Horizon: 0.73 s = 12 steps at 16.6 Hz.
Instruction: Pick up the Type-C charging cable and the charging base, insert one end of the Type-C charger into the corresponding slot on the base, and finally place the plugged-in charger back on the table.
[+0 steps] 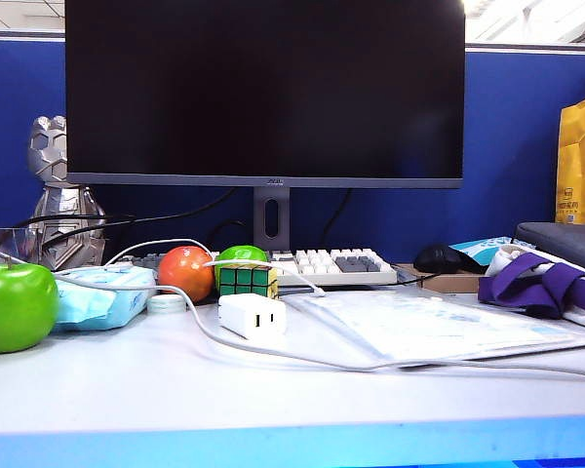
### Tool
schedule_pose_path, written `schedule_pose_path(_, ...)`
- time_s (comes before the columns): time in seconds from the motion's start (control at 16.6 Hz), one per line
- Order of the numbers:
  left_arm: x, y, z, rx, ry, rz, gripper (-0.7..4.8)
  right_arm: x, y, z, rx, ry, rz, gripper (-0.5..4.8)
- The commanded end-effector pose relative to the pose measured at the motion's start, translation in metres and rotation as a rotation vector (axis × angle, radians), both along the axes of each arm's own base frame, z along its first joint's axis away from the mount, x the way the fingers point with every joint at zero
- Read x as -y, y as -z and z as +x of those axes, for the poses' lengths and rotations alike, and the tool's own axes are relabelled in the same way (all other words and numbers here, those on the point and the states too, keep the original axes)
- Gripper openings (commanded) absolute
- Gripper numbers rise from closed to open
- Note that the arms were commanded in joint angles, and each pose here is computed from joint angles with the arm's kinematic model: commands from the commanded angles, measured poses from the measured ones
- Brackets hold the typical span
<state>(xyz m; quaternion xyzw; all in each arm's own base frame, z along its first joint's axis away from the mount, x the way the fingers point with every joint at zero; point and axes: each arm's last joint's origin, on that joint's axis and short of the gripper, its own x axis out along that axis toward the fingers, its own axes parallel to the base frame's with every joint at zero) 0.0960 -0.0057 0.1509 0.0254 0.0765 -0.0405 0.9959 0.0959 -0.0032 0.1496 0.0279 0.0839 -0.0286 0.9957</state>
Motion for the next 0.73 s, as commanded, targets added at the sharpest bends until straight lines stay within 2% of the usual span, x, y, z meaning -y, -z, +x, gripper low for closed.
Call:
schedule_pose_path(0.06,0.0,0.002,0.0,-0.016,0.0,-0.004,-0.05,0.0,0.002,0.0,-0.006,-0.005,0.004,-0.01)
schedule_pose_path(0.42,0.0,0.001,0.0,-0.008,0.0,-0.006,-0.05,0.0,0.002,0.0,-0.002,-0.005,0.005,-0.01)
schedule_pose_path(0.6,0.0,-0.02,-0.002,0.092,-0.012,-0.092,-0.05,0.0,-0.011,-0.001,0.058,0.009,0.075,-0.01)
schedule_pose_path(0.73,-0.001,-0.035,-0.005,0.137,-0.018,-0.102,-0.05,0.0,-0.026,-0.004,0.108,0.012,0.113,-0.01)
